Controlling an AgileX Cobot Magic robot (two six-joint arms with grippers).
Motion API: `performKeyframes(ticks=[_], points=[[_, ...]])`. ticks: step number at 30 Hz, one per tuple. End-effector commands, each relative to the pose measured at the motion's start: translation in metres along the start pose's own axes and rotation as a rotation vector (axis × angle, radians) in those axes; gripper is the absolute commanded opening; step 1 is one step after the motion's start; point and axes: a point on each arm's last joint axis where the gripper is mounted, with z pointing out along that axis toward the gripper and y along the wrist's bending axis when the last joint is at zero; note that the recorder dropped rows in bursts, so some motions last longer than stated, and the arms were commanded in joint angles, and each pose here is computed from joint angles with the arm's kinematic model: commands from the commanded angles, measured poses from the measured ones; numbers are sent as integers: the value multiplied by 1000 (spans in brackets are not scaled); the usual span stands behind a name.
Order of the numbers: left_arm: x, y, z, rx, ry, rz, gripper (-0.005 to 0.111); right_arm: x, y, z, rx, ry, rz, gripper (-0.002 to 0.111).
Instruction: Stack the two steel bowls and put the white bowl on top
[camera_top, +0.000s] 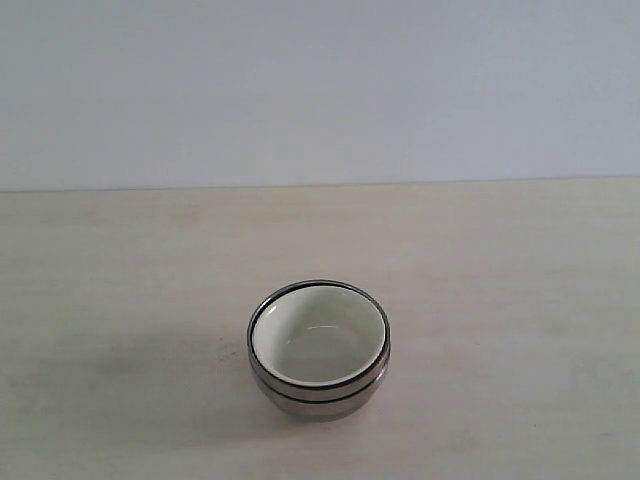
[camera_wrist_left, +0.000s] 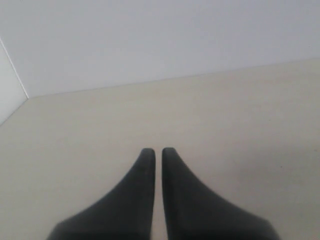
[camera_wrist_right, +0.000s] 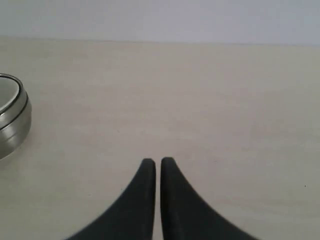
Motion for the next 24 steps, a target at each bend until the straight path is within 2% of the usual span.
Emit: performKeyframes(ticks=[1, 4, 10, 24], points=[[0, 0, 0, -1, -8, -17, 4, 0, 0, 0, 0, -6, 6, 0], [0, 0, 0, -1, -8, -17, 4, -1, -2, 0, 18, -8, -9, 0], [0, 0, 0, -1, -8, -17, 4, 0, -9, -1, 95, -8, 95, 0], [0, 0, 0, -1, -8, -17, 4, -1, -9, -1, 97, -11, 33, 0]])
